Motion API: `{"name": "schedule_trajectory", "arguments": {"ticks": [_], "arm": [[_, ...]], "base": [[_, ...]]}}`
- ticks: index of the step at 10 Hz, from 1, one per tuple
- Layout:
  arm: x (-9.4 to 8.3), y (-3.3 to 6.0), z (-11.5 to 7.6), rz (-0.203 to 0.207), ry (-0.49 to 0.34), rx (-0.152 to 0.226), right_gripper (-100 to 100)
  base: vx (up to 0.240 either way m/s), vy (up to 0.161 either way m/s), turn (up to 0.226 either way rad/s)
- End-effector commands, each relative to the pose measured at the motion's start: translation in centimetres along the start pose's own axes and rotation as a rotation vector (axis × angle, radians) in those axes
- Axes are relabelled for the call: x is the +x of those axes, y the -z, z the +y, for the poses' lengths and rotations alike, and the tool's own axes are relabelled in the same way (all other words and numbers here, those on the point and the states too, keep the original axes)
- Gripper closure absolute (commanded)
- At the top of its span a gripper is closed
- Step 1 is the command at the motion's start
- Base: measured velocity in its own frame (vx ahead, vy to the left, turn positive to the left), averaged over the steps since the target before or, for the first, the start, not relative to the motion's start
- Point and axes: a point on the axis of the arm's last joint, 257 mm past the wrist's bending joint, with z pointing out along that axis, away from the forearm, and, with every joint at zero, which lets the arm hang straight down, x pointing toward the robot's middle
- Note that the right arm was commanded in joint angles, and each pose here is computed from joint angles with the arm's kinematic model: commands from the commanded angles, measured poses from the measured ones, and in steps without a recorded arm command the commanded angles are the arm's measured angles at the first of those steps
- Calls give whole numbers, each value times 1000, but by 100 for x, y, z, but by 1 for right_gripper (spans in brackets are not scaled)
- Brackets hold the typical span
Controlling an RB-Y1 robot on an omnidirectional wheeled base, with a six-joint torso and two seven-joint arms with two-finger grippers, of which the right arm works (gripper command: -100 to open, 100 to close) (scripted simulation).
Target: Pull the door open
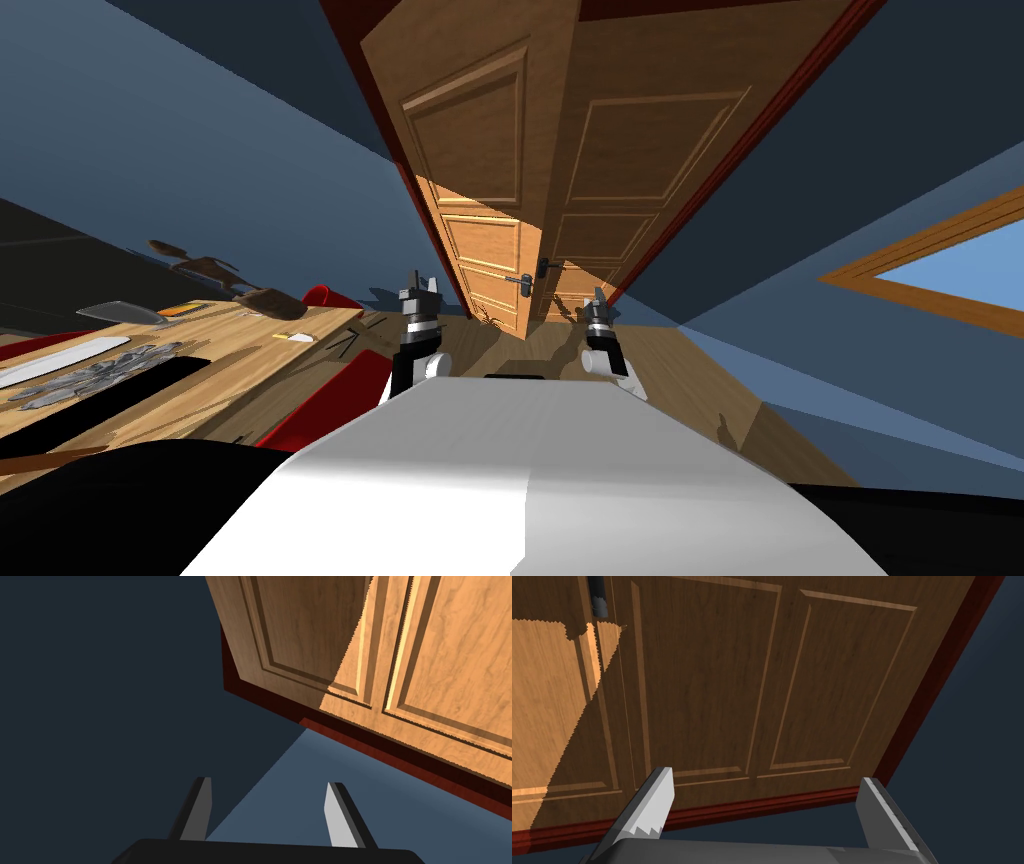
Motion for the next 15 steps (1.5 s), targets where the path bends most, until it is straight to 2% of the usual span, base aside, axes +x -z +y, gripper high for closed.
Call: {"name": "schedule_trajectory", "arguments": {"ticks": [1,14,15], "arm": [[-24,-9,-129,1,-2,25,-100],[-230,-40,-1014,-13,-22,198,-100],[-257,-39,-1123,-16,-26,220,-100]], "base": [[110,-28,62],[96,-25,57],[131,-30,92]]}}
